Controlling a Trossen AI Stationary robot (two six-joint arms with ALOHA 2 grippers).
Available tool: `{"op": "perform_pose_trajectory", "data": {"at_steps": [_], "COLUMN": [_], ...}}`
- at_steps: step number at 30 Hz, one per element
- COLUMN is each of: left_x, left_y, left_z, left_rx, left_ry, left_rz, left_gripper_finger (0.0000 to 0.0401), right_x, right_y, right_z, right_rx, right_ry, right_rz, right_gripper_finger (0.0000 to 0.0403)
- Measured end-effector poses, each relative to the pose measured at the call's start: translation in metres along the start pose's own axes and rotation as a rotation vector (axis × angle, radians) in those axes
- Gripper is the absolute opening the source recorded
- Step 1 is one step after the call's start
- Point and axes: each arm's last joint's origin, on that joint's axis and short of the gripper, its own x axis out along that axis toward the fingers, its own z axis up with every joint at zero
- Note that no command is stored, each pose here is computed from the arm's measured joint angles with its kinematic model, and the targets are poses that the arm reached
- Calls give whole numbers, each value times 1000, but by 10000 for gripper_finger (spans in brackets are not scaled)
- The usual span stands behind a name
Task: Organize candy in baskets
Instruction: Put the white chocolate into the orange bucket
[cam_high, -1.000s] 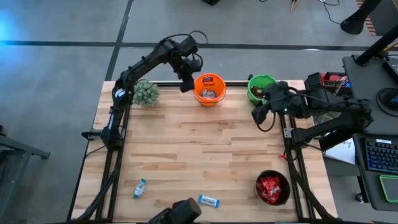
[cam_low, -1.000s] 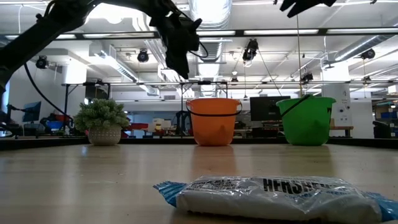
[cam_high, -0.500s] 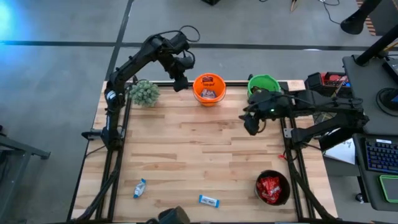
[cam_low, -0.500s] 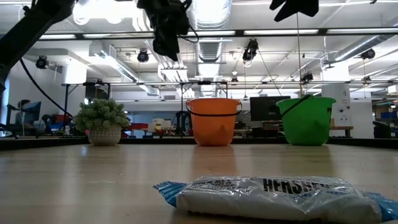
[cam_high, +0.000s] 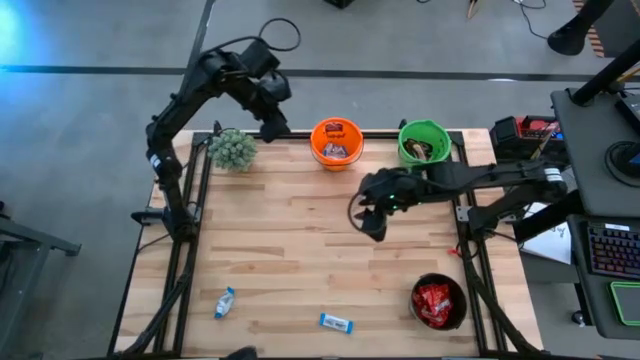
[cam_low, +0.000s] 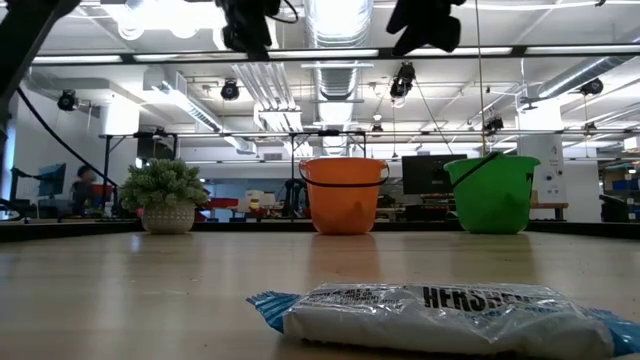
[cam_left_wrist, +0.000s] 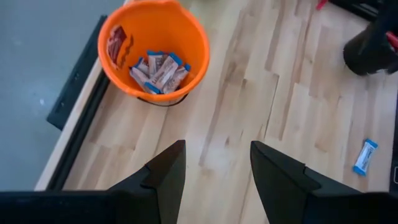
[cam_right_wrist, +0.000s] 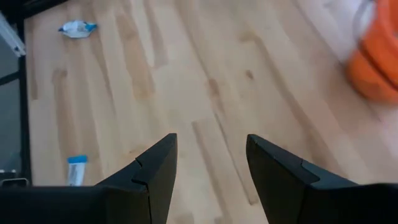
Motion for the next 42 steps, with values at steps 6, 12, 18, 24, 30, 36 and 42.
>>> {"op": "perform_pose_trajectory", "data": {"at_steps": [6,12,18,24,30,36,42], "left_x": [-20,-25,-25,-29,-30,-29,-27], "left_y": [-8,-10,-10,-10,-8,-8,-8], "left_z": [-7,-8,-8,-10,-11,-11,-11], "left_rx": [44,78,94,97,94,95,86], "left_ry": [-46,-57,-57,-56,-44,-43,-35], "left_rz": [11,14,15,65,121,118,116], "left_gripper_finger": [162,162,162,162,162,162,162], "right_x": [29,65,104,125,127,126,146], "right_y": [16,33,60,86,111,116,125], "right_z": [3,-8,-33,-57,-65,-70,-84], "right_rx": [-7,15,20,16,-16,-10,8], "right_ry": [42,156,285,354,319,326,347], "right_rz": [108,138,119,119,224,229,224], "right_gripper_finger": [182,182,182,182,182,182,182]}}
